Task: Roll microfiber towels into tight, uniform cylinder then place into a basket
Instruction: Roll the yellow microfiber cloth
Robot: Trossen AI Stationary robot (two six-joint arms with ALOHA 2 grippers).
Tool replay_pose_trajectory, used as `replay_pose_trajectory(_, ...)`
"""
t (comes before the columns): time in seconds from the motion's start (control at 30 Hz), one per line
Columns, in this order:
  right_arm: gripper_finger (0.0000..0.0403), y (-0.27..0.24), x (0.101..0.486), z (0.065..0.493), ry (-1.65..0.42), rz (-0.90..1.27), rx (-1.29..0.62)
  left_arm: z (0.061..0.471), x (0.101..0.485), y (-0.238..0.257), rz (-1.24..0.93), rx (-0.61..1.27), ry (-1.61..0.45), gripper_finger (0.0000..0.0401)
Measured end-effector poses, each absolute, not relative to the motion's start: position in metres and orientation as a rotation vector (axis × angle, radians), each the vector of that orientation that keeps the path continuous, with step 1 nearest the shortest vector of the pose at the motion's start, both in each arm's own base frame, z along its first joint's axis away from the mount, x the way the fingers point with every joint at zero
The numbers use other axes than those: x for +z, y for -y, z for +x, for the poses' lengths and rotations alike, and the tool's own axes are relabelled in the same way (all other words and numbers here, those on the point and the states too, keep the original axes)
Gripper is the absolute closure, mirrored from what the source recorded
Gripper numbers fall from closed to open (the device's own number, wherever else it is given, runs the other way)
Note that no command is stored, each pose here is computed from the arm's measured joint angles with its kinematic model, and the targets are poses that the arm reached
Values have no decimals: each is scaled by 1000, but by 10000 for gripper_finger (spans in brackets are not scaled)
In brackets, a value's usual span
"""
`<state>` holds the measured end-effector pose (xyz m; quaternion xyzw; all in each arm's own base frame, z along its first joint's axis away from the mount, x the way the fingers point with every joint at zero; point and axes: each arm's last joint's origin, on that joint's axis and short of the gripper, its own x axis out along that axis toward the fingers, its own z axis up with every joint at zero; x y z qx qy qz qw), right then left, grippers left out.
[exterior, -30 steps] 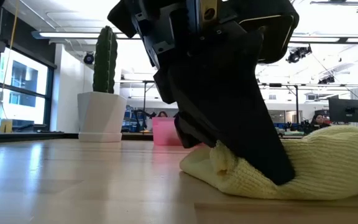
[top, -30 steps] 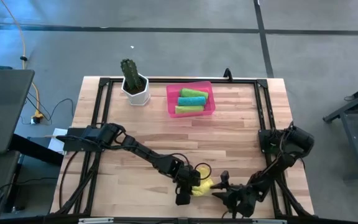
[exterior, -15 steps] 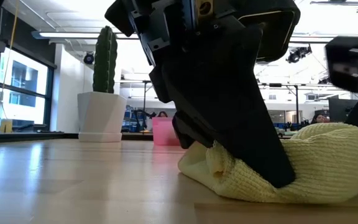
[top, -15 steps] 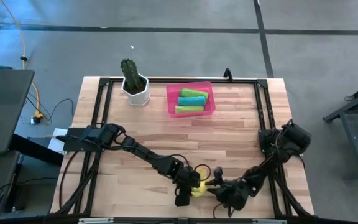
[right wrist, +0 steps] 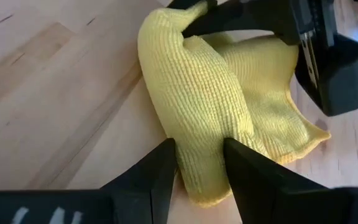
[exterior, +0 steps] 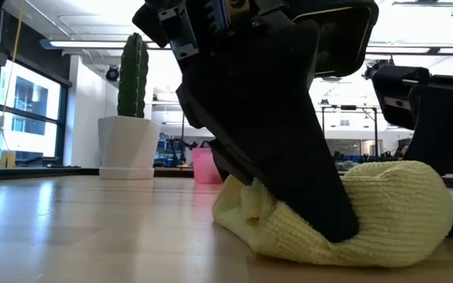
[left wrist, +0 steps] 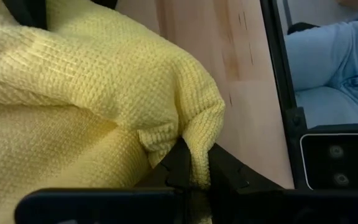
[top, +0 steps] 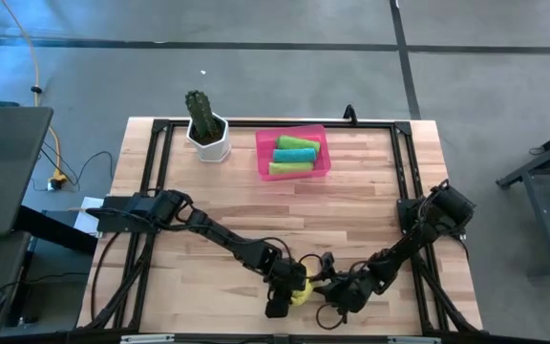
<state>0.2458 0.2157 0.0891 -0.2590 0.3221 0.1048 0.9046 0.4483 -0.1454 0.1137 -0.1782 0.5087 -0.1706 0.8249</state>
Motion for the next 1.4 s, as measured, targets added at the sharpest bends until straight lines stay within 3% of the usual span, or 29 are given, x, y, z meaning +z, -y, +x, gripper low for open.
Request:
replay_pose_trajectory(0.1,288,-214,88,246,-686,-500,206,448,114,145,-379,-363,-1089,381)
replay_pose_trajectory(0.3,390,-213,86,245,-726,-398,199,447,117,145,-376,-352,-1091,380)
replay_pose_trajectory(0.47,388,-209,85,247,-776,-130,124,440,129,140,-310,-263,-1112,380)
replay_pose_trajectory(0.8,400,-188,102,266,-891,342,178,417,155,138,-256,3,-1197,380)
replay_pose_trajectory(1.03,400,-169,112,279,-933,557,199,407,175,156,-182,42,-1122,376)
replay_pose_trajectory(1.4,400,-142,115,294,-1048,888,208,399,166,172,-57,122,-1110,348)
